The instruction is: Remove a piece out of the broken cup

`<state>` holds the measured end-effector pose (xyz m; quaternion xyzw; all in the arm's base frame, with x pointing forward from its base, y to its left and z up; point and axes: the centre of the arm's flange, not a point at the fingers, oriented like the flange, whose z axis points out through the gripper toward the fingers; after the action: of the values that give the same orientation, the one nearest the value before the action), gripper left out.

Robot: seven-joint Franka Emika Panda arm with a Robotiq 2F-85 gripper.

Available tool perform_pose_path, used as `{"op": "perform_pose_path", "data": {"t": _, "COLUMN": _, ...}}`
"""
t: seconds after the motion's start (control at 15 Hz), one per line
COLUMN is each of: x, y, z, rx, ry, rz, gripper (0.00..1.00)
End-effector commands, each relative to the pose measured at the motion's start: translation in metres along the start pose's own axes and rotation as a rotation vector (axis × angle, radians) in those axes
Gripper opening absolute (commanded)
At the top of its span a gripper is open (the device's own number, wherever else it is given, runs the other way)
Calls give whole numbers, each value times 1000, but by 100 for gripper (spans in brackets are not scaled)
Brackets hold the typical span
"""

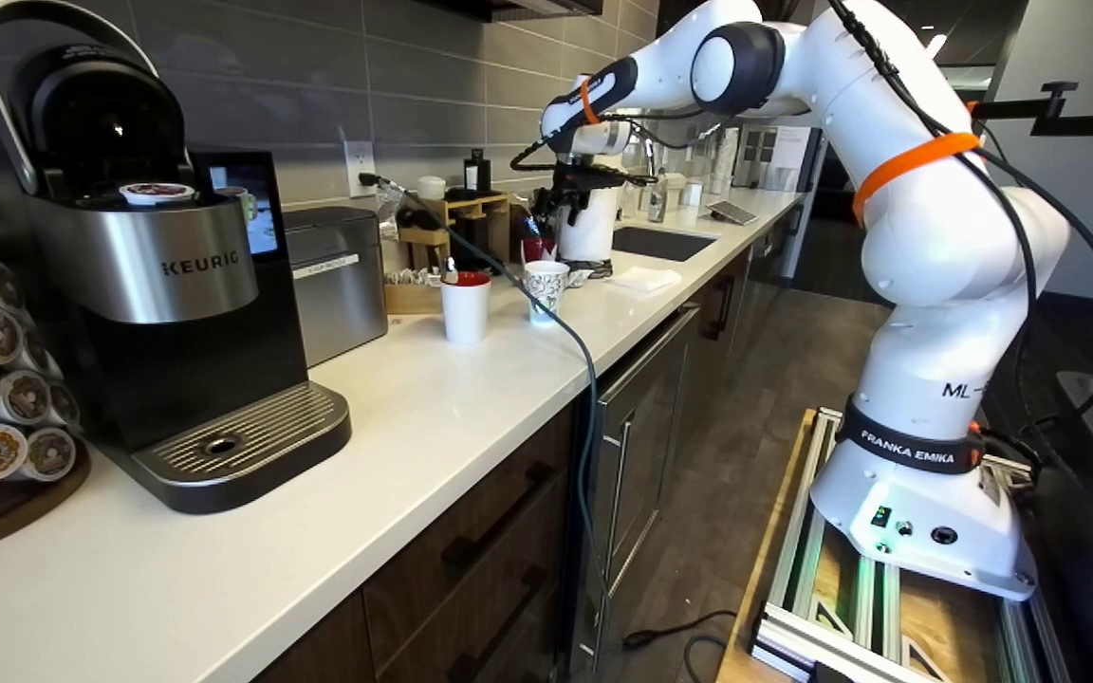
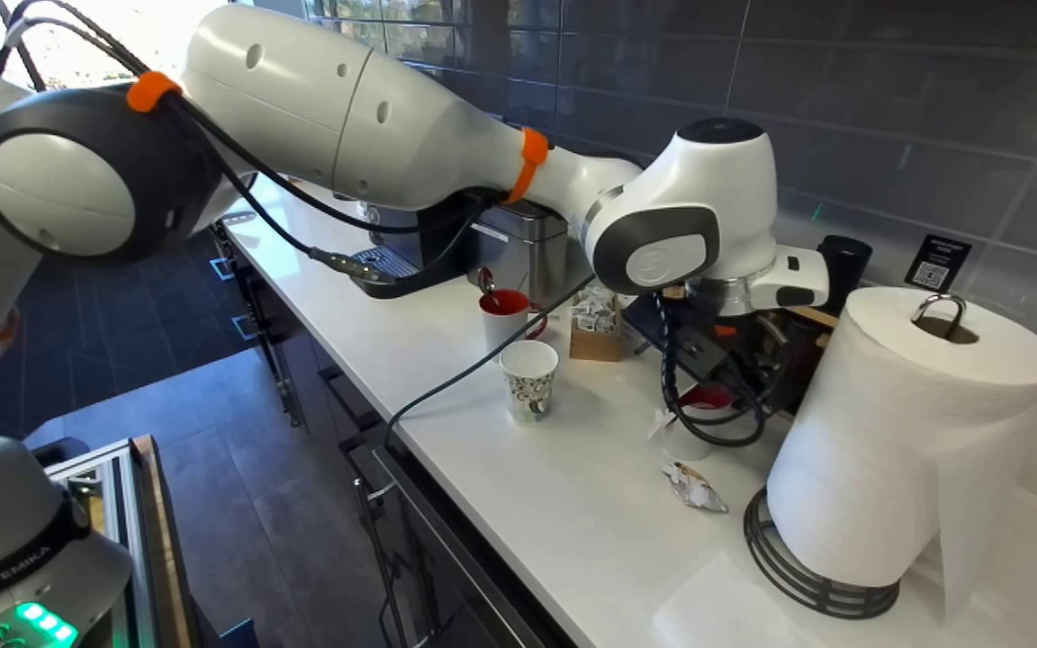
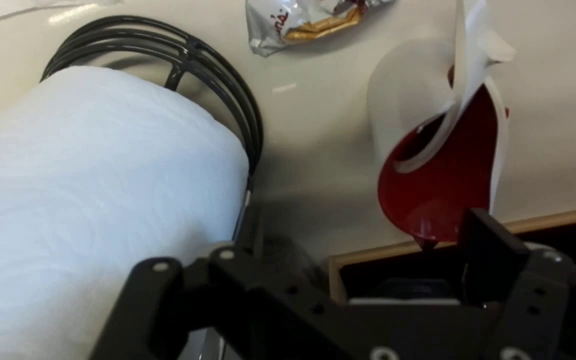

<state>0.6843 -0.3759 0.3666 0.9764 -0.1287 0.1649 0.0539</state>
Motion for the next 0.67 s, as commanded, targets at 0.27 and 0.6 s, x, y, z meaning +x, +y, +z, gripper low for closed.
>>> {"op": "perform_pose_path", "data": {"t": 0.27, "x": -35, "y": 2, "z": -41, "rx": 45, "ry": -125, "rz": 318, "gripper": 100}}
{"op": "perform_pose_path", "data": {"t": 0.6, "x": -65, "y": -10, "z": -51, "rx": 145, "ry": -157, "rz": 362, "gripper": 100}}
